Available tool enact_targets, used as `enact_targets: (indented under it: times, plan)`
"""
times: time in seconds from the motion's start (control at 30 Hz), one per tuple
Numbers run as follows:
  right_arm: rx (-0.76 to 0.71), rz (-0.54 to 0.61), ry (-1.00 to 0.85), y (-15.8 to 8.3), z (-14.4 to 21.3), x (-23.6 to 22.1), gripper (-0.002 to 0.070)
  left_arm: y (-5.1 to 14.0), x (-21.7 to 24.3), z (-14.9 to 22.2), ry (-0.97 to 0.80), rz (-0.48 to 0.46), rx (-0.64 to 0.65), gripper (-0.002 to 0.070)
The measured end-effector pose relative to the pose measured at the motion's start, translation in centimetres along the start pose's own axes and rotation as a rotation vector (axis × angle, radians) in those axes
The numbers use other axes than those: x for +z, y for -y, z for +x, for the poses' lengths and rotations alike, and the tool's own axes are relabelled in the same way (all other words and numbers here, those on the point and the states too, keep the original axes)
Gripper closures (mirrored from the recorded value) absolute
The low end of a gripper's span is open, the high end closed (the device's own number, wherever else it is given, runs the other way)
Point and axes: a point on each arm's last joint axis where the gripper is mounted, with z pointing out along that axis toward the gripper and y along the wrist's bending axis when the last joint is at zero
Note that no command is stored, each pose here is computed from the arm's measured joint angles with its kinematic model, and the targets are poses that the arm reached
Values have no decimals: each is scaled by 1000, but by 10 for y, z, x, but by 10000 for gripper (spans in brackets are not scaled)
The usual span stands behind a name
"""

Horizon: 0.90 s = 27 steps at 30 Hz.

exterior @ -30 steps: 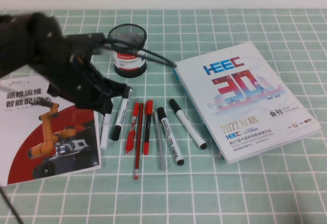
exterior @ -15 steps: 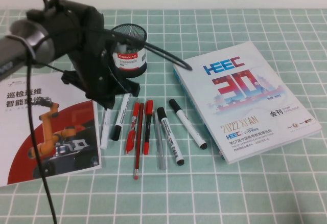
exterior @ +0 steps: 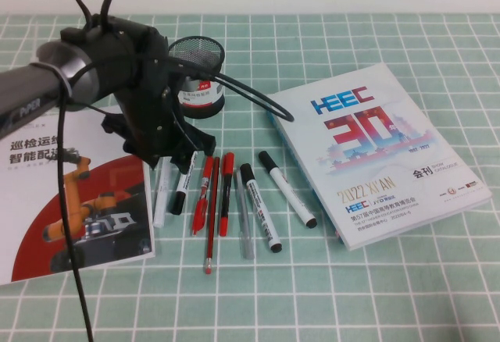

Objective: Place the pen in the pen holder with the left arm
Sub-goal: Pick up the pen on the table

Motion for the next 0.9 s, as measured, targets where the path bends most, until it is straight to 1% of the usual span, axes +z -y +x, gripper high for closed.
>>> enact_targets:
  times: [0.13, 0.27, 0.57, 0.9]
  plan:
    - [0, 0, 0, 0, 0, 0, 696, -4, 0, -1, 8, -30, -66, 304]
    - [0, 0, 0, 0, 0, 0, 696, -8, 1, -2, 23, -42, -91, 308]
    - [0, 0, 0, 0, 0, 0, 696, -8, 26, 0, -30, -54, -103, 312]
    - [0, 0, 0, 0, 0, 0, 696, -7, 29, -2, -14, -52, -103, 312]
